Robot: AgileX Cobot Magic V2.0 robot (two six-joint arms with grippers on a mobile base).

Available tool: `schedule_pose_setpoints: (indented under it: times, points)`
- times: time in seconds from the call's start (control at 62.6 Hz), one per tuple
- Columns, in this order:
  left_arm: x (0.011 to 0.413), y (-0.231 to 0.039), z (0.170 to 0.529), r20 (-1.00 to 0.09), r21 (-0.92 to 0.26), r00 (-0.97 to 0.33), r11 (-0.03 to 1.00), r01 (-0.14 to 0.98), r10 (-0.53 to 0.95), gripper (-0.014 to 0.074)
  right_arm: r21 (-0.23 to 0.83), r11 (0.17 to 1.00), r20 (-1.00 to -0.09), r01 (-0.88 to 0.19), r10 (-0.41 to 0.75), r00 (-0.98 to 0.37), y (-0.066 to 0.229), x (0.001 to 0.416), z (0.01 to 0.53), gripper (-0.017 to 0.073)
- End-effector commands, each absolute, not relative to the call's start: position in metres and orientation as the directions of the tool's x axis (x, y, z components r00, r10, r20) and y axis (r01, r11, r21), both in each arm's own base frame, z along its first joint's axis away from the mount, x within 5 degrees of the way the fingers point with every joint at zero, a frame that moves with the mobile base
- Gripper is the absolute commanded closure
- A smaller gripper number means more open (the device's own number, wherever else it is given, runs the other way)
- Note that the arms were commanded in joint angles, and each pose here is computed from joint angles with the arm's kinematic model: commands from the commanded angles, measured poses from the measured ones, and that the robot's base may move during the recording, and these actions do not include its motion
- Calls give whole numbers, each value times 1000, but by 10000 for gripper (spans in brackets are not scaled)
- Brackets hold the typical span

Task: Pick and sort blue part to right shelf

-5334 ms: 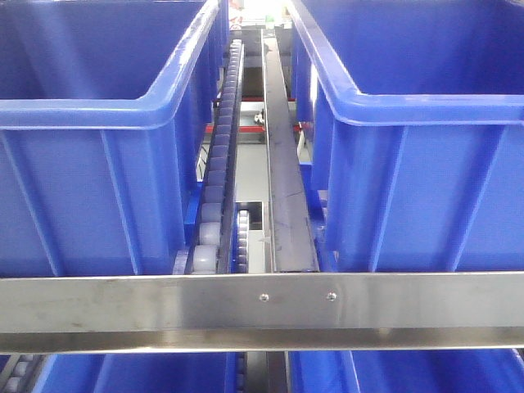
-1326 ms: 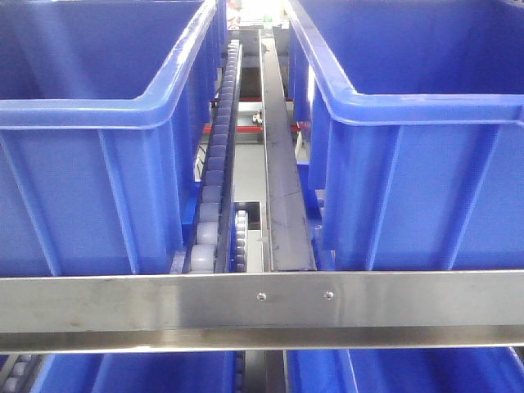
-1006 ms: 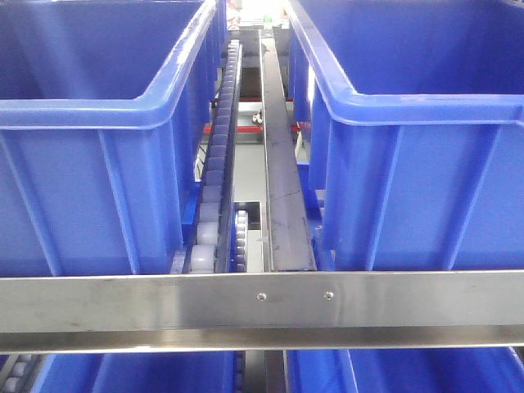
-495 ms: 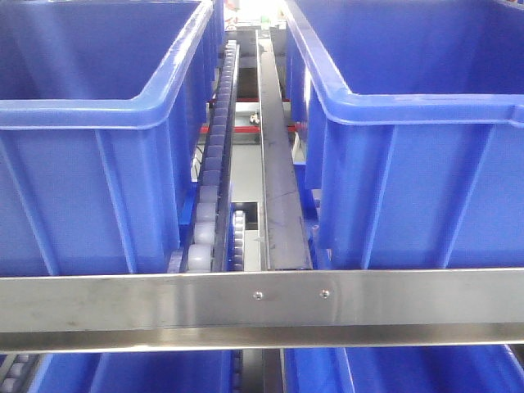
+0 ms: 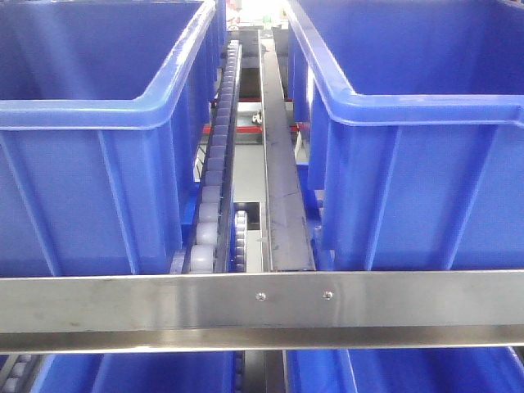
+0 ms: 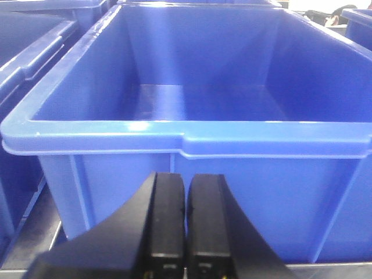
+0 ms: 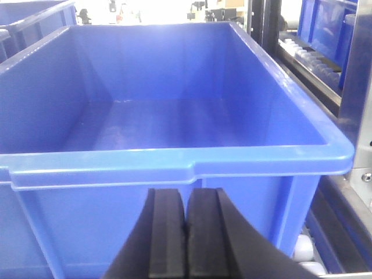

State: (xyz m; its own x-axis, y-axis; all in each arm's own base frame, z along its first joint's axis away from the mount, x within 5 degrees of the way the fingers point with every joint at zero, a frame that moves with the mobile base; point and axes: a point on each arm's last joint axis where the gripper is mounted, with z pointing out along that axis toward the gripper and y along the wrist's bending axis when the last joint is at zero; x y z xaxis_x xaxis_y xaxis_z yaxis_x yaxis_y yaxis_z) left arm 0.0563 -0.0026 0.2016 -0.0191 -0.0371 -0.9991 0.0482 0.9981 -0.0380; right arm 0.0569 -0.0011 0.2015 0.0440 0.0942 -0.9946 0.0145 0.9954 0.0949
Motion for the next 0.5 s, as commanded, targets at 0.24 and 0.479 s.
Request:
schedule_pose_setpoints:
  times: [0.24,0.479]
  points:
    - [56,-3,203,-996,-51,65,997,57,-54,470,89,996,-982,10,86,168,-1,53,217,475]
    - [56,-3,203,-996,-51,65,997,57,-54,470,89,996,-982,10,86,168,-1,53,217,475]
